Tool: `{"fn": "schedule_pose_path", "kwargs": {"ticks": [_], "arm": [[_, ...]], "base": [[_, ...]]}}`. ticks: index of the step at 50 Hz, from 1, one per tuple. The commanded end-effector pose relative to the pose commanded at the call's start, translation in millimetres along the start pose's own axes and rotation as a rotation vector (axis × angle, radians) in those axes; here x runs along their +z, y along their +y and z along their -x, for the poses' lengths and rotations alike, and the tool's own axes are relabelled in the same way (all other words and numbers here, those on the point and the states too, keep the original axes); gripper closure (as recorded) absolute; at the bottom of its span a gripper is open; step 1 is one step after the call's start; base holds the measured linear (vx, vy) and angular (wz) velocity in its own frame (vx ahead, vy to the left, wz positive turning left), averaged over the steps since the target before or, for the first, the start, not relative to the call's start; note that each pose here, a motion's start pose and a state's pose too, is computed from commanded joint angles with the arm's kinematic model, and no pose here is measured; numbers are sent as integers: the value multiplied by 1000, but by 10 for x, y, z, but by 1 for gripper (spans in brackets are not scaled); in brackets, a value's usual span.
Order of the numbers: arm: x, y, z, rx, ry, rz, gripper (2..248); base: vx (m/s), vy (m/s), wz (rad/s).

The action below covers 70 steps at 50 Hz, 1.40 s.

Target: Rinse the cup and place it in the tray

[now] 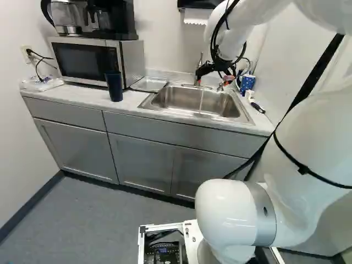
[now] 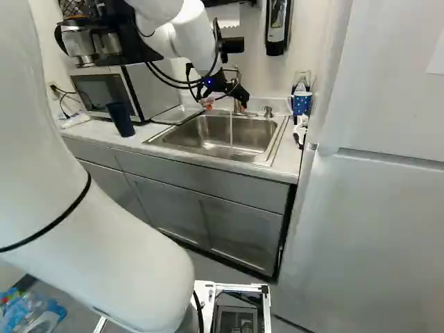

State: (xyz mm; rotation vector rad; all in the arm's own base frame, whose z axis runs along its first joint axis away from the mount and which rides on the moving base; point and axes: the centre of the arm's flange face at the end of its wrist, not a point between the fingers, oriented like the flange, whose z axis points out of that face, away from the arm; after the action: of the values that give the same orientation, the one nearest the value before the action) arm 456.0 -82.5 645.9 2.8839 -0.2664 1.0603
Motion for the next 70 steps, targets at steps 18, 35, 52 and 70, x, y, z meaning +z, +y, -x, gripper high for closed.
{"fn": "schedule_pose_path", "kwargs": {"ticks": [18, 35, 52, 70], "arm": [[16, -299, -19, -49, -1, -41, 3], [28, -585, -33, -95, -2, -80, 3], [0, -861, 2, -140, -2, -119, 3], [-40, -1150, 50, -188, -2, -159, 3]], "base": [[0, 0, 0], [0, 0, 0], [0, 0, 0], [0, 0, 0]]}}
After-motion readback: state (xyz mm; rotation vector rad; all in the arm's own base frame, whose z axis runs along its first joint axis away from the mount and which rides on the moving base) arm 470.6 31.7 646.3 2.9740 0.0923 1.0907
